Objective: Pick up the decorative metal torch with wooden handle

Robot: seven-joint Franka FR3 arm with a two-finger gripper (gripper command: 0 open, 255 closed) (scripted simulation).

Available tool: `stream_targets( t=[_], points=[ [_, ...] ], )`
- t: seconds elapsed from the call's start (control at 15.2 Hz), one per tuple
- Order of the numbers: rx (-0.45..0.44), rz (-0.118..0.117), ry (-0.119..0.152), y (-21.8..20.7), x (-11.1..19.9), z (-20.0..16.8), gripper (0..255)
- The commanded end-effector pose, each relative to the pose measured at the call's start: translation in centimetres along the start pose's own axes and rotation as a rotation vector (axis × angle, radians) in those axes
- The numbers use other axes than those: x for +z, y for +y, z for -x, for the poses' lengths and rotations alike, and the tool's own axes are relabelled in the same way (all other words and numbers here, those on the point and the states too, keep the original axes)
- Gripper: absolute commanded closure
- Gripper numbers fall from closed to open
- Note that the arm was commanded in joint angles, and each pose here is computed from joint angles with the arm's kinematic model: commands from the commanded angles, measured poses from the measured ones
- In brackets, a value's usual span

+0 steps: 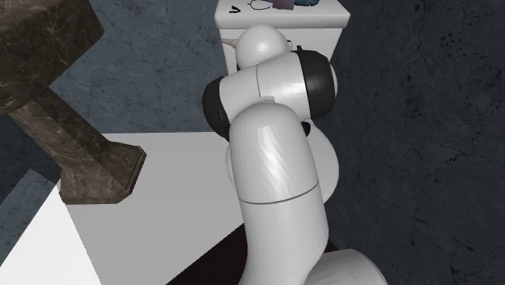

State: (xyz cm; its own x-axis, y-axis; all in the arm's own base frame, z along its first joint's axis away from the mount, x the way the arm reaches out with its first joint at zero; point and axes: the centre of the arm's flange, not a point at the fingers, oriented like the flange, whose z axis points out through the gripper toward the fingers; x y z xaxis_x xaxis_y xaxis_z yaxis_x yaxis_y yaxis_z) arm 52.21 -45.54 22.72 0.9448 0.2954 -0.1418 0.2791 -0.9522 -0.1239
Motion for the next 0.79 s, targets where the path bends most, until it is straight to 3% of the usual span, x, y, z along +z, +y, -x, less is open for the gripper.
stream_targets(
  t=[0.0,0.73],
  points=[
    [0.0,0.0,0.0,0.1,0.2,-0.1,255],
    [0.0,0.001,0.0,-0.1,-0.9,0.1,255]
  ],
)
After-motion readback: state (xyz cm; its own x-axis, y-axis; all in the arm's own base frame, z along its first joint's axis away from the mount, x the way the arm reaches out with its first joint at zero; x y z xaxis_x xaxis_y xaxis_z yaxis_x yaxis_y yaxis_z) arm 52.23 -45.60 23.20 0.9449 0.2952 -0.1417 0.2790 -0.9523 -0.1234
